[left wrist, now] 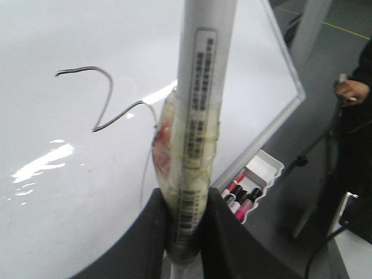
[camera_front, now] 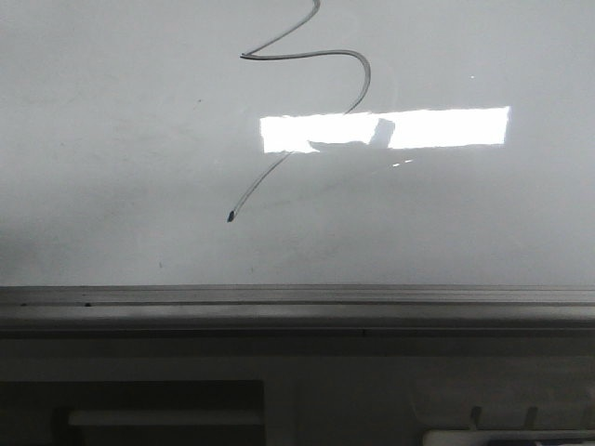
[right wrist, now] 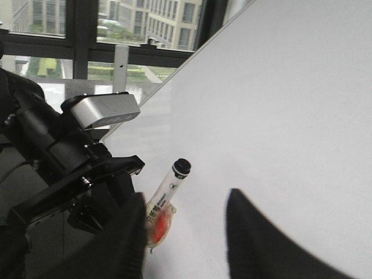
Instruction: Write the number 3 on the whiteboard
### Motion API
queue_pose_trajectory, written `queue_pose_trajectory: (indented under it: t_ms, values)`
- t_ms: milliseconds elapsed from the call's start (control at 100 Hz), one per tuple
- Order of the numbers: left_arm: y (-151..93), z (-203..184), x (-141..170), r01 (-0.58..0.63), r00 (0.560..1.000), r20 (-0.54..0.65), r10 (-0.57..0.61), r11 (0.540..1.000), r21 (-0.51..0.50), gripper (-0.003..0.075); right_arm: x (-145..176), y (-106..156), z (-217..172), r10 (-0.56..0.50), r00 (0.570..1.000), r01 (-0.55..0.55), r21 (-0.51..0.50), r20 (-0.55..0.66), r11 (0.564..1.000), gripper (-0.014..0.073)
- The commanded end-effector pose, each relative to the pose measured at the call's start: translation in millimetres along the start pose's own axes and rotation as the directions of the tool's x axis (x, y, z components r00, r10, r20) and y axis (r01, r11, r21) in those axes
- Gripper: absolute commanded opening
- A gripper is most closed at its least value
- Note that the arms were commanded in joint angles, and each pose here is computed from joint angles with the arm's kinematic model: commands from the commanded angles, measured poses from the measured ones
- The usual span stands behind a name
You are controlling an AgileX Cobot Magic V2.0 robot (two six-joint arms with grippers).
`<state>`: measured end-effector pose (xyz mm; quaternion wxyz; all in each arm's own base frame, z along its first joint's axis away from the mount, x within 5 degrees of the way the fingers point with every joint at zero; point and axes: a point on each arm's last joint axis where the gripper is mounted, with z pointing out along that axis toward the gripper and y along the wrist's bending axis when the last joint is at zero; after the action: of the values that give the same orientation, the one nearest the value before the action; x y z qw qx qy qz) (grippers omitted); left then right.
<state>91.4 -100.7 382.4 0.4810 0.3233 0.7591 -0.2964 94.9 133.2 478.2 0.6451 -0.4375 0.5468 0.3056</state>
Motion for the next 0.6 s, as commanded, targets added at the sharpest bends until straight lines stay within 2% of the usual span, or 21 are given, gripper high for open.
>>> queue_pose_trajectory:
  t_ms: [0,20,150,300,390,590]
  values:
    - [7,10,-16,0.066,0.995,0.08,-0.062,0.997,-0.045,-0.0021,-6,-2,-23,0.018,0.998,-0.023,0.086,0.063,0.996,-0.0041]
    - [9,15,-16,0.07,0.995,0.07,-0.066,0.996,-0.048,-0.0021,-3,-1,-27,0.023,0.998,-0.029,0.094,0.063,0.995,-0.0067]
    - [22,48,-15,0.135,0.991,0.028,-0.133,0.987,-0.082,-0.0021,17,7,-42,0.03,0.998,-0.036,0.124,0.048,0.992,-0.0049]
    - [36,77,-18,0.223,0.974,0.078,-0.214,0.967,-0.128,-0.0021,38,15,-55,0.061,0.997,-0.068,0.147,0.055,0.987,-0.0049]
    - [43,92,-17,0.262,0.964,0.088,-0.251,0.954,-0.147,-0.0021,44,18,-60,0.082,0.994,-0.093,0.165,0.074,0.982,-0.0049]
    - [53,120,-5,0.293,0.956,0.022,-0.294,0.94,-0.178,-0.0021,49,18,-61,0.104,0.991,-0.118,0.176,0.086,0.977,-0.0049]
